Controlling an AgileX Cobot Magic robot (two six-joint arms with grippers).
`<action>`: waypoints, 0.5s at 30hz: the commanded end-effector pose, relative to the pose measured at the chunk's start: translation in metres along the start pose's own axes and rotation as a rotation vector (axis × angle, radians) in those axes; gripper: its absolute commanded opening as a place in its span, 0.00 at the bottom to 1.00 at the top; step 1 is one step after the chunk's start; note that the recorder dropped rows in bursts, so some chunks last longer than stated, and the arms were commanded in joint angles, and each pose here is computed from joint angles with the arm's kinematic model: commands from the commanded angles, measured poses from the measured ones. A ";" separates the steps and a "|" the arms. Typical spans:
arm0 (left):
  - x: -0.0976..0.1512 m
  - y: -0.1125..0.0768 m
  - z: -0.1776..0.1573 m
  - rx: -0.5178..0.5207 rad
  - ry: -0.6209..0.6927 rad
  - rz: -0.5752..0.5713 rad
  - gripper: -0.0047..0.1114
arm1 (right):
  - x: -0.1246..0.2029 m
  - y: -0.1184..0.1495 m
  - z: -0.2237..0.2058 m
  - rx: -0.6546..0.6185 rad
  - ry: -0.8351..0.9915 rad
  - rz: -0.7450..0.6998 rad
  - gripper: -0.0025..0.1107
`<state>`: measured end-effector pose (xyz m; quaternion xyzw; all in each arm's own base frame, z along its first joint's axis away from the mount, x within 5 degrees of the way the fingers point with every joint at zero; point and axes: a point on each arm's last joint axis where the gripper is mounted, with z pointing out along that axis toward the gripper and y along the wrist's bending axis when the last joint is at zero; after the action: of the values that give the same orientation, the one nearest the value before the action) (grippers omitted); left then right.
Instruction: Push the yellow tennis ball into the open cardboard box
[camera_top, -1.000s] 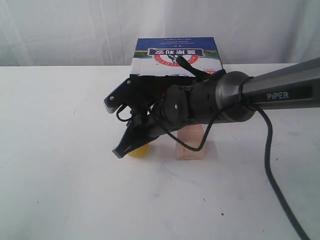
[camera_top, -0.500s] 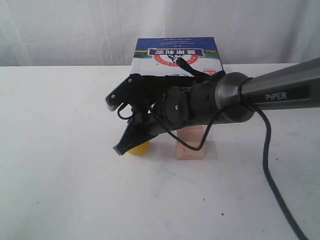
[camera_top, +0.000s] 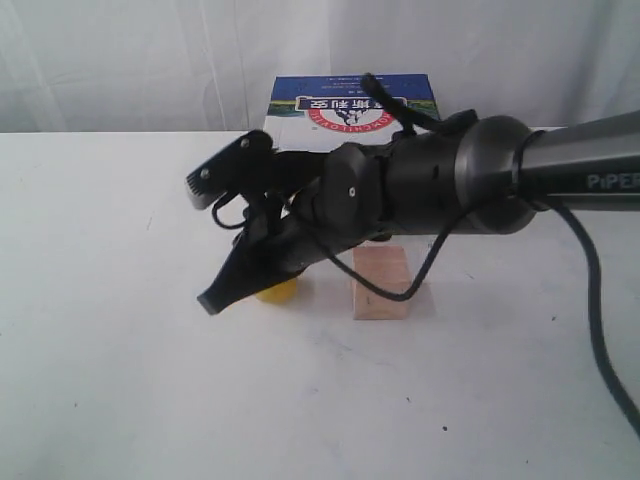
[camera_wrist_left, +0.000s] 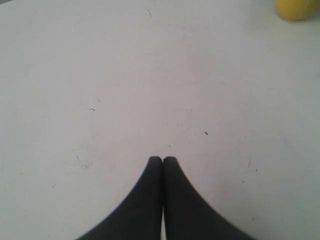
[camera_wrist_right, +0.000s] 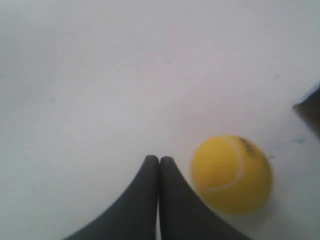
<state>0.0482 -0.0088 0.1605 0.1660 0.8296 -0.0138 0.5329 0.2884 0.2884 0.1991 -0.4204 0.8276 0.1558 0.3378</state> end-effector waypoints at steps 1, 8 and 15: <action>0.002 0.000 0.000 0.004 0.009 0.006 0.04 | 0.008 0.020 0.015 -0.046 0.044 0.004 0.02; 0.002 0.000 0.000 0.004 0.009 0.006 0.04 | 0.005 0.014 0.034 0.039 -0.080 0.005 0.02; 0.002 0.000 0.000 0.004 0.009 0.006 0.04 | 0.018 -0.005 0.046 0.068 -0.038 0.035 0.02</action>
<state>0.0482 -0.0088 0.1605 0.1660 0.8296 -0.0138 0.5329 0.2960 0.3073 0.1555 -0.4052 0.8261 0.1460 0.3632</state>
